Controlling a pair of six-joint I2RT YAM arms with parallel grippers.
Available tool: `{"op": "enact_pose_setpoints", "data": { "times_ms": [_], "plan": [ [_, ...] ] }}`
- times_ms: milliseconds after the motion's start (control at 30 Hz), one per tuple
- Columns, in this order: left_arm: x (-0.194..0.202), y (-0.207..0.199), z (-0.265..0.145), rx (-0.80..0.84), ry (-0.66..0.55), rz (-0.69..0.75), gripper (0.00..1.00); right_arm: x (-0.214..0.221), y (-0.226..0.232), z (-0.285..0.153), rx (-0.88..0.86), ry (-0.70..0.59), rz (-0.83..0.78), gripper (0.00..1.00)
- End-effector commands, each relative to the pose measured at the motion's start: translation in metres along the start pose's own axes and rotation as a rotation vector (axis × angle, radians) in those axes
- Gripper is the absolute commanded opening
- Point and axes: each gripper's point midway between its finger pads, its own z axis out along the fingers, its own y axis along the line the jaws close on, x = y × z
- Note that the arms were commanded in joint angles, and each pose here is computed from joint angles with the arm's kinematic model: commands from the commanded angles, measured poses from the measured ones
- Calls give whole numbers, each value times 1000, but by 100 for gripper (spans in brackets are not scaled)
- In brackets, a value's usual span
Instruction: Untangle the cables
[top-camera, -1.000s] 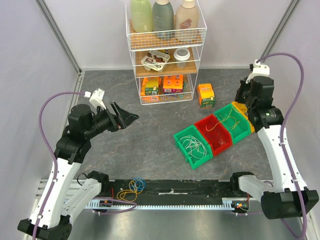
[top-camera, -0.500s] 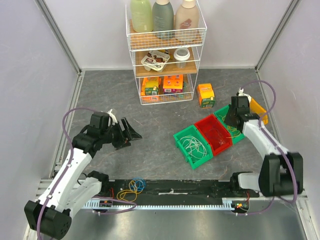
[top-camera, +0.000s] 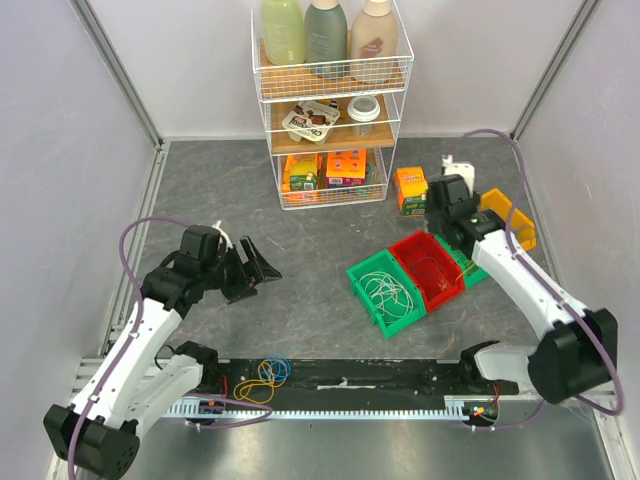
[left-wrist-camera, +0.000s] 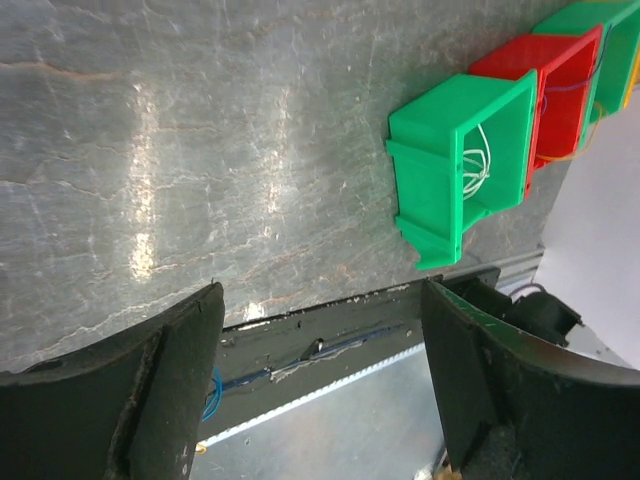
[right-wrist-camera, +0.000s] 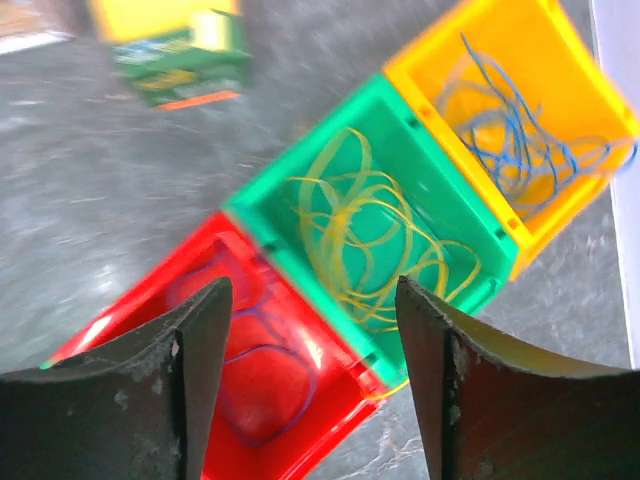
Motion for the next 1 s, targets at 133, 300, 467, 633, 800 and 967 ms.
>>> {"op": "enact_pose_setpoints", "data": {
  "times_ms": [133,300,467,633,800,967],
  "plan": [
    [-77,-28,-75,-37,-446,0,83,45,208,-167,-831,-164,-325,75],
    [-96,-18,-119,-74,-653,-59,86,157,309,-266,-1330,-161,-497,77],
    [-89,-20,-128,-34,-665,-66,84,232,351,-281,-1488,-23,-575,75],
    [-84,-19,-122,-25,-636,-69,84,277,375,-268,-1475,54,-647,72],
    [-81,-28,-109,-6,-572,-33,82,284,381,-262,-1464,56,-646,45],
    [-70,-46,-88,86,-460,85,80,214,367,-239,-1289,-82,-545,0]
  ]
}}
